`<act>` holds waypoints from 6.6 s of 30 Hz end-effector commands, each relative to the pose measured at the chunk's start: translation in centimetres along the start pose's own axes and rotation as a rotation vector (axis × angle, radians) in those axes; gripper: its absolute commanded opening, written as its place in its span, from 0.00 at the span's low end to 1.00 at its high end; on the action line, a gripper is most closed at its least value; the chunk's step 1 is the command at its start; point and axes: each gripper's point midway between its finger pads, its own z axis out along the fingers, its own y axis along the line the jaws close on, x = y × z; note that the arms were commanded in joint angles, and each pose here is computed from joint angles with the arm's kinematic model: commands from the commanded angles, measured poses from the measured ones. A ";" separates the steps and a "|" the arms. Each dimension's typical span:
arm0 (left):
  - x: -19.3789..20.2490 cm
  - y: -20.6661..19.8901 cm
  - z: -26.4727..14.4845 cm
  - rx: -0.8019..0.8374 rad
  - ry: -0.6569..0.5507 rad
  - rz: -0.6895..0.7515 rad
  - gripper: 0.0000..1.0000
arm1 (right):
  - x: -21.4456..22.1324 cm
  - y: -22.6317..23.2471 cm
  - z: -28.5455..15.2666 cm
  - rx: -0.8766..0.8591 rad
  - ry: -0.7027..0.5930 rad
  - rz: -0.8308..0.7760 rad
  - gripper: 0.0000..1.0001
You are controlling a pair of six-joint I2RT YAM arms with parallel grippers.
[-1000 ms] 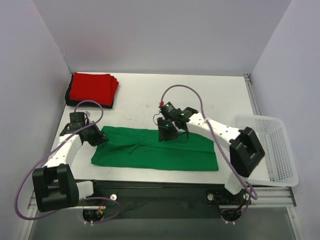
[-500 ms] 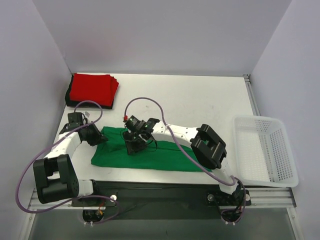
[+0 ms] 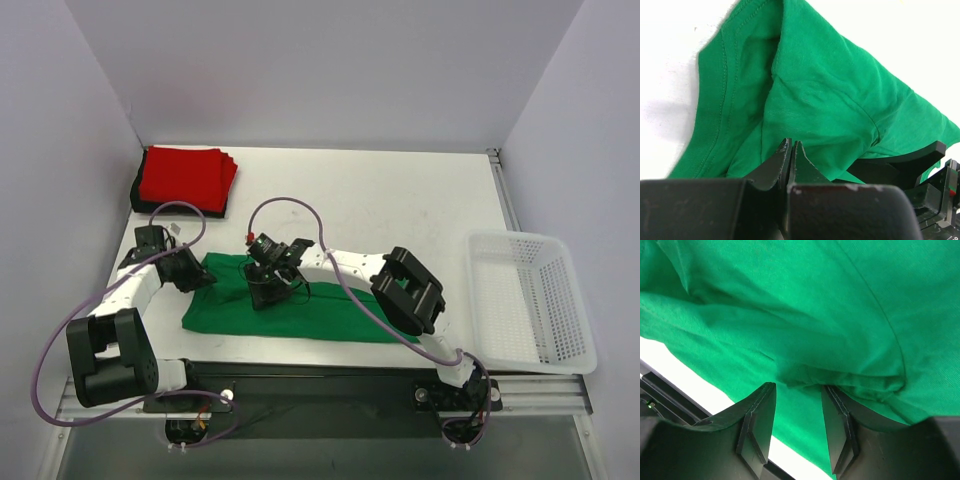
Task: Fold and stack the t-shirts
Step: Fold the other side of the tshirt into a rectangle, then rotate the tshirt 90 degrees, then grab the bottom of the folded rectangular tshirt with both arms
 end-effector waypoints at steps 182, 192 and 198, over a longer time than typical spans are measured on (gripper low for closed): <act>-5.8 -39.8 4.8 0.368 -0.157 0.637 0.72 | 16.4 -12.8 -15.8 0.210 0.184 0.439 0.43; 4.2 -28.7 1.6 0.206 -0.021 0.669 0.69 | 21.1 -13.1 -16.2 0.180 0.272 0.405 0.39; 7.9 -22.4 -1.0 0.137 0.013 0.638 0.69 | 21.8 -12.9 -15.6 0.173 0.290 0.406 0.40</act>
